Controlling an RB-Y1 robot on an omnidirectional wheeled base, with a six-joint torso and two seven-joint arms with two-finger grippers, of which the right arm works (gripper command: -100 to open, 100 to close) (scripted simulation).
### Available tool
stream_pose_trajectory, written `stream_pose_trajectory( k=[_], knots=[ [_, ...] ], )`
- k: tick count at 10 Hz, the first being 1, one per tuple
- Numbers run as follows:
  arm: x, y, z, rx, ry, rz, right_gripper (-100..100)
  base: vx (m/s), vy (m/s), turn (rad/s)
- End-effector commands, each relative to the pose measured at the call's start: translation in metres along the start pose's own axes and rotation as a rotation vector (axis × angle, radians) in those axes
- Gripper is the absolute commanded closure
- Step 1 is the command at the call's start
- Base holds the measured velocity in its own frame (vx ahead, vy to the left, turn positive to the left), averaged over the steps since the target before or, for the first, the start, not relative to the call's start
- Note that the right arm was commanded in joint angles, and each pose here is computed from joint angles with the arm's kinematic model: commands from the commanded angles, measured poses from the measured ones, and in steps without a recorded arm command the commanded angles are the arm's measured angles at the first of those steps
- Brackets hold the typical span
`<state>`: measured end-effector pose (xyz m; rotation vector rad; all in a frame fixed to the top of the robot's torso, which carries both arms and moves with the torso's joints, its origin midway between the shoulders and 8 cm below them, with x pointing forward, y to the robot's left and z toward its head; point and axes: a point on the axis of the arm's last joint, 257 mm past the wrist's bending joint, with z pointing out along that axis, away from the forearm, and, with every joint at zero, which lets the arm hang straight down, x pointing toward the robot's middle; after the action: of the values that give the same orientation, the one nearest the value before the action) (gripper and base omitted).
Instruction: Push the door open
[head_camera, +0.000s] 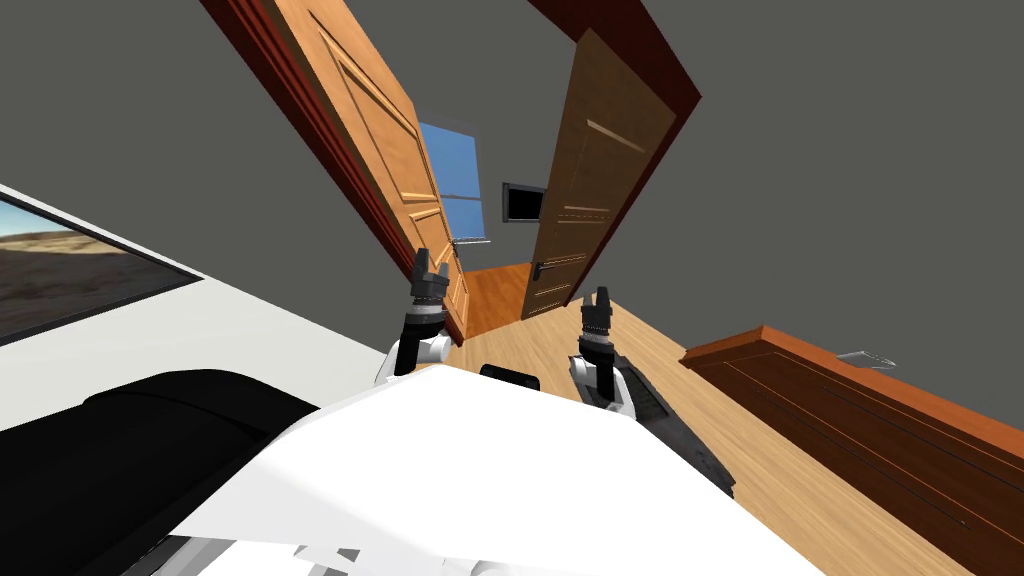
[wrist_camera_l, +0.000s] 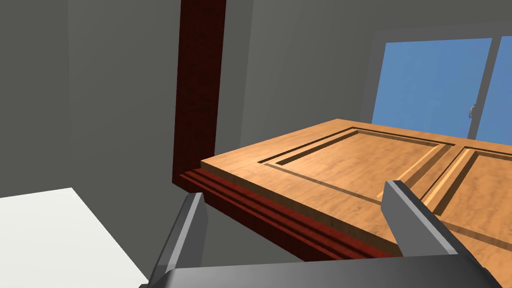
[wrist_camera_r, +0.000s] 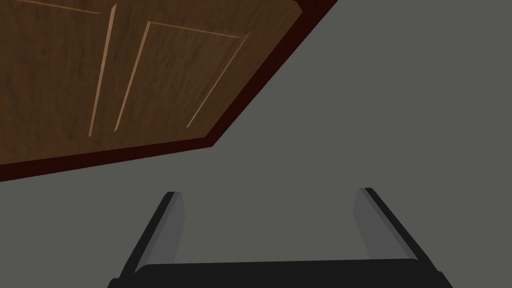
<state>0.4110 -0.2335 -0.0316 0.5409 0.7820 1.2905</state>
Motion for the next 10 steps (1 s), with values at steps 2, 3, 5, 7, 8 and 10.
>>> stream_pose_trajectory(
  k=[2, 3, 5, 7, 8, 10],
  knots=[
    [0.011, -0.020, 0.0030, 0.029, 0.026, 0.031, -100, 0.062, -0.052, 0.021],
    [0.017, -0.026, 0.0065, 0.032, 0.041, 0.048, -100, 0.078, -0.071, 0.054],
    [0.025, -0.040, 0.0062, 0.055, 0.058, 0.066, -100, 0.054, -0.042, 0.031],
    [0.033, -0.055, 0.0054, 0.081, 0.076, 0.084, -100, 0.054, -0.053, 0.047],
    [0.040, -0.065, 0.0073, 0.093, 0.092, 0.101, -100, 0.071, -0.049, 0.029],
    [0.047, -0.078, 0.0066, 0.117, 0.109, 0.118, -100, 0.069, -0.063, 0.045]
  ],
)
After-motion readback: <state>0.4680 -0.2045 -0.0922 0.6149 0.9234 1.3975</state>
